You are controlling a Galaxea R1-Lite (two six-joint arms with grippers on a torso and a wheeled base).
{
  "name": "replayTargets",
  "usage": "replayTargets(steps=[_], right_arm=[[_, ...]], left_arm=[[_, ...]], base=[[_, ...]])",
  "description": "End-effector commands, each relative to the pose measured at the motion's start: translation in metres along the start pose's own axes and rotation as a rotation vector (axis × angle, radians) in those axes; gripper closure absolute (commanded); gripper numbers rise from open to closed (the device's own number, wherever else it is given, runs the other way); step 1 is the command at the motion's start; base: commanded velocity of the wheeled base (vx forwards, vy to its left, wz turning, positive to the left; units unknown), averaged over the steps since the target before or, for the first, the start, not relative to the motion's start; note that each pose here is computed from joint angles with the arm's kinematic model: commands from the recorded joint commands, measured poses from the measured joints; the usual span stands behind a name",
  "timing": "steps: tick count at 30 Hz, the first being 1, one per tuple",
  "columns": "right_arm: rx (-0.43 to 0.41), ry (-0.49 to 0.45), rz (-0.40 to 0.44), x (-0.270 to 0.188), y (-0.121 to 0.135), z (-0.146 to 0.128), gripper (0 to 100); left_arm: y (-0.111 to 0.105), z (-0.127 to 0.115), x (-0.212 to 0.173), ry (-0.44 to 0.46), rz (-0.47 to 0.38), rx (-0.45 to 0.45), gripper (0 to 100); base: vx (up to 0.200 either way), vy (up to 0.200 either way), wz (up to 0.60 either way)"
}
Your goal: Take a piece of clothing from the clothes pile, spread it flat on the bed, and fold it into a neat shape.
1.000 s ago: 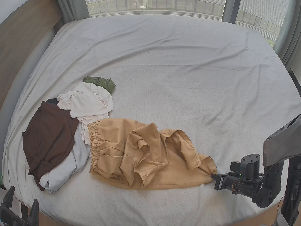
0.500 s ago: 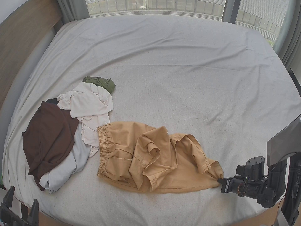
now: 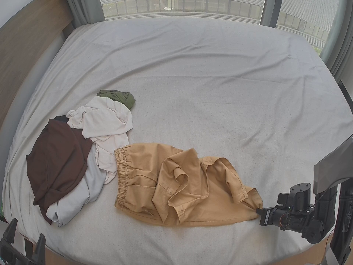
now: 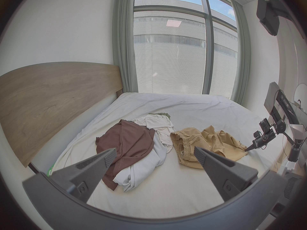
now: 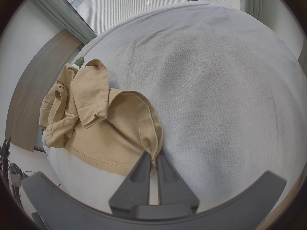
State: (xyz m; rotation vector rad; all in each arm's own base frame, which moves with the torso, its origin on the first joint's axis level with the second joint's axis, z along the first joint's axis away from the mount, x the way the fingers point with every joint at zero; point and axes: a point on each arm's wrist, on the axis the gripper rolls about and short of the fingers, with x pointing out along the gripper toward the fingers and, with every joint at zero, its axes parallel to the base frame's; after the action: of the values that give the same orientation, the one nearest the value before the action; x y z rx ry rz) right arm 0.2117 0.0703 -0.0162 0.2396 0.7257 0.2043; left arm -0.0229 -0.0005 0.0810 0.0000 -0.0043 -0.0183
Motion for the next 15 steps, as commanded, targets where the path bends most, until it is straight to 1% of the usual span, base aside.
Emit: replayTargets(steps=[1,2,4,8,10,12,13,14,15], right_arm=[[0.000,0.002,-0.001,-0.002,0.000,0.000,100],[0.000,0.002,-0.001,-0.002,0.000,0.000,0],[0.005,-0.004,0.001,-0.002,0.000,0.000,0],[-0.008,-0.116,0.051,-0.016,0.010,0.020,0],[-0.026,-0.208,0.098,-0.032,0.019,0.034,0],[-0.066,-0.313,0.168,-0.050,0.034,0.048,0],[-0.066,-0.320,0.172,-0.051,0.035,0.049,0],[-0.079,-0.403,0.227,-0.060,0.046,0.062,0],[-0.081,-0.436,0.247,-0.063,0.050,0.068,0]], left_arm=[[0.000,-0.005,0.000,0.003,-0.003,0.000,0],[0.000,-0.005,0.000,0.003,-0.003,0.000,0],[0.000,-0.005,0.000,0.001,-0.002,0.000,0],[0.000,-0.005,0.000,0.001,-0.006,0.000,0],[0.000,-0.005,0.000,0.001,-0.014,0.003,0],[0.000,-0.005,0.000,0.001,-0.015,0.014,0],[0.000,-0.005,0.000,0.000,-0.015,0.015,0],[0.000,-0.005,0.000,-0.001,-0.022,0.020,0],[0.000,-0.005,0.000,-0.001,-0.023,0.021,0]], base=[[0.000,0.000,0.00],[0.000,0.000,0.00],[0.000,0.000,0.00],[0.000,0.000,0.00],[0.000,0.000,0.00],[0.000,0.000,0.00],[0.000,0.000,0.00],[0.000,0.000,0.00],[0.000,0.000,0.00]])
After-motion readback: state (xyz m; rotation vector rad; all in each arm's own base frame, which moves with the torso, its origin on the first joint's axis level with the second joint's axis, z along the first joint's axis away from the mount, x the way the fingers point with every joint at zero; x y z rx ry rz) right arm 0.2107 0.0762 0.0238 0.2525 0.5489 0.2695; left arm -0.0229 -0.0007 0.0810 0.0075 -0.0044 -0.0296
